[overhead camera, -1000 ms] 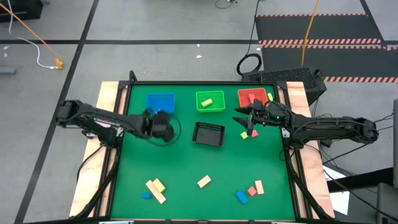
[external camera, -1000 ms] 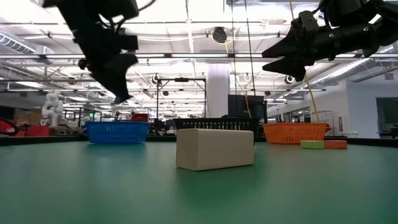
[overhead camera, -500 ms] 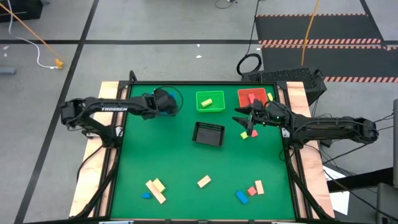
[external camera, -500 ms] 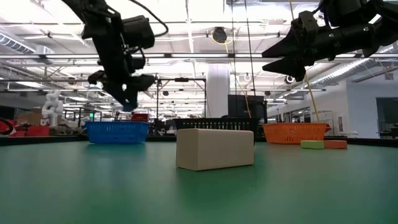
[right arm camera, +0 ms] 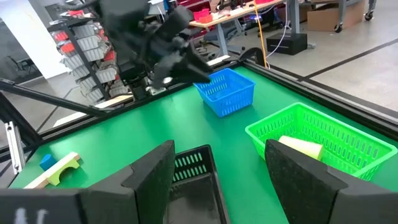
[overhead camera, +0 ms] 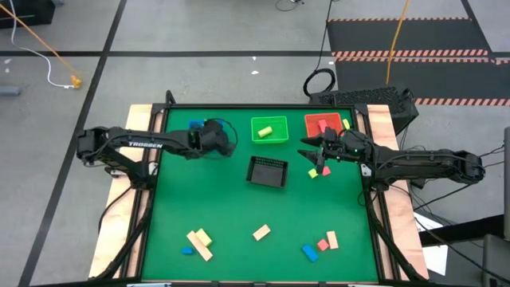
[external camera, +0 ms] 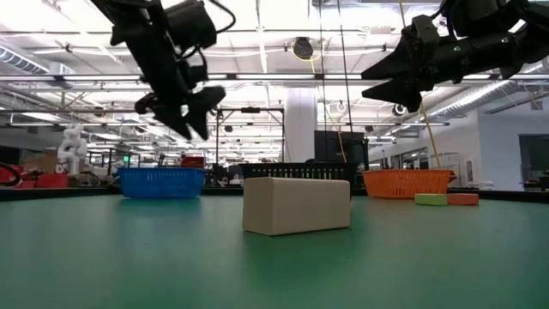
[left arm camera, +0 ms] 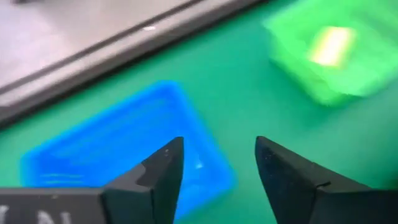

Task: Sort & place blocks by color
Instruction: Put the bottom light green block into the green bin

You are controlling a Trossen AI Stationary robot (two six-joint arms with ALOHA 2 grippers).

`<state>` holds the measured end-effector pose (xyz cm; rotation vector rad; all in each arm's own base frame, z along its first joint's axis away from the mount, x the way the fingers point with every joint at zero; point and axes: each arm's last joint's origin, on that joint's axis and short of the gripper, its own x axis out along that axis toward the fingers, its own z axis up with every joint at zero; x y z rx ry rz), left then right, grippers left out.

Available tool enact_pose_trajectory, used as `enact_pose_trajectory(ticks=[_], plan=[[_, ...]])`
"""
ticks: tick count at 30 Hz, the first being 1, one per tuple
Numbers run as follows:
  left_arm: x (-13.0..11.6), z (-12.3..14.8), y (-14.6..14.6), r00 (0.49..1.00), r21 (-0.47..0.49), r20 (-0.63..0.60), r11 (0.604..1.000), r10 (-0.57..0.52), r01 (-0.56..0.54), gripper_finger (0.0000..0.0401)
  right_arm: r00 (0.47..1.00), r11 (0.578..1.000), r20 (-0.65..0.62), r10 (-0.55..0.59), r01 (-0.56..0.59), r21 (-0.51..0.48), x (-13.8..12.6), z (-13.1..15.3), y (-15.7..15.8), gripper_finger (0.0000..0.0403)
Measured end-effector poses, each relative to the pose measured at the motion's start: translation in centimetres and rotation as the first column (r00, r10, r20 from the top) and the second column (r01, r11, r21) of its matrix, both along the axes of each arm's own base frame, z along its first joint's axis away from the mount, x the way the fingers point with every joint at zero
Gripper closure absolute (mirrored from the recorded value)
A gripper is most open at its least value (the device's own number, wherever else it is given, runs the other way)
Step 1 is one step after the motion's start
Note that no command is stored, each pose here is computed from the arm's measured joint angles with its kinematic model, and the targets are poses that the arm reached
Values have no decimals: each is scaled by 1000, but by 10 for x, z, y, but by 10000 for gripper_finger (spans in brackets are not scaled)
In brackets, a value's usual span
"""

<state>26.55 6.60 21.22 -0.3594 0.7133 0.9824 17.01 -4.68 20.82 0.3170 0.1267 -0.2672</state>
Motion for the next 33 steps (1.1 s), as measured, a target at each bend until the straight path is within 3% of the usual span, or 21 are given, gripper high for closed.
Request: enact_pose_trajectory(ticks=[3,8,13,17,23,28,33], plan=[[11,3,-26,987,-53,84,989,-136,140,233,1000,1000,0,0,0,0,0,0,0,163],[21,8,-83,920,-187,264,921,-288,342,248,1000,1000,0,0,0,0,0,0,0,163],[13,8,-137,902,-367,385,864,-195,344,244,1000,1000,0,0,0,0,0,0,0,163],[1,7,-172,898,-531,437,791,-50,303,232,1000,1000,0,1,-1,0,0,0,0,163],[-13,-2,-209,899,-747,383,643,212,167,218,1000,1000,0,0,0,0,0,0,0,163],[-18,-15,-229,903,-882,221,471,370,23,217,1000,1000,1,0,0,0,0,0,0,163],[-18,-1,-242,896,-948,43,301,441,-102,217,1000,1000,0,0,0,0,0,0,0,163]])
